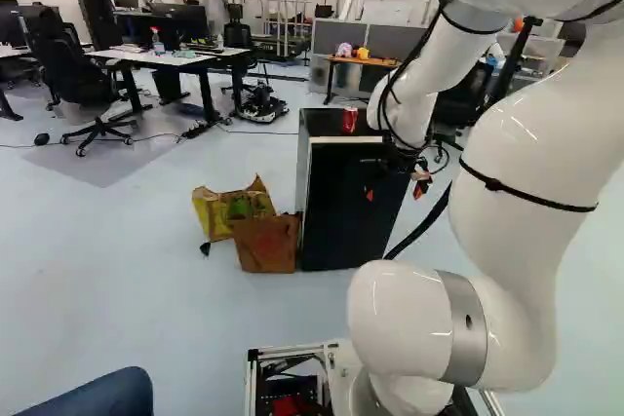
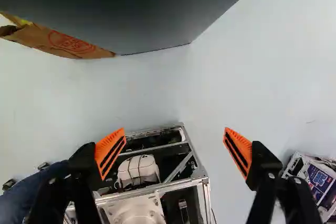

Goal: Grab a drink from the fridge

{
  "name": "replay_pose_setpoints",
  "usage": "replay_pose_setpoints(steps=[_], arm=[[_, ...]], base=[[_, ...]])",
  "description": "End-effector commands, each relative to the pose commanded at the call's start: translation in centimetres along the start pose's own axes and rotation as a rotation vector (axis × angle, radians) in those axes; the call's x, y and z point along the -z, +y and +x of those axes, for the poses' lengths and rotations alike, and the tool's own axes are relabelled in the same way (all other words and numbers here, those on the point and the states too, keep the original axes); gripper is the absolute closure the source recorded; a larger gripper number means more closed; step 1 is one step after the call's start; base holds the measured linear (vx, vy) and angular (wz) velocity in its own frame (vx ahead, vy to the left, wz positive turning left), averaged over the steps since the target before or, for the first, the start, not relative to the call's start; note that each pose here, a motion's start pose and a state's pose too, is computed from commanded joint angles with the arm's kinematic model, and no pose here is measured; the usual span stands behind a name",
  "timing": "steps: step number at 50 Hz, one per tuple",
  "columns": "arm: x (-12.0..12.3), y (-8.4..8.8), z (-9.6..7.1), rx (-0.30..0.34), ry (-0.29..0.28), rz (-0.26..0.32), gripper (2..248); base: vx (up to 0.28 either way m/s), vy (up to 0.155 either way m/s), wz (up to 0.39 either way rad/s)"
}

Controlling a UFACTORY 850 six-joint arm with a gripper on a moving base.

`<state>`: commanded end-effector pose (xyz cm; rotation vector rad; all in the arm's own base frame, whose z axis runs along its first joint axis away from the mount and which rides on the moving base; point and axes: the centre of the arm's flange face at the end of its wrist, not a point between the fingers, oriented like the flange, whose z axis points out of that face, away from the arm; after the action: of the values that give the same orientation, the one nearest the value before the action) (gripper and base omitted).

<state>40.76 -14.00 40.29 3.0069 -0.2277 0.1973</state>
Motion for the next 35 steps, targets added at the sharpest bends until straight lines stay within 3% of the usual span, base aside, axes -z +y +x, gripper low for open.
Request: replay_pose_setpoints(steps=[35], arm=[[0.3,-3.6,1.5,0.012,0.057,0.044,3]], base=[[0.000,0.000,0.000]])
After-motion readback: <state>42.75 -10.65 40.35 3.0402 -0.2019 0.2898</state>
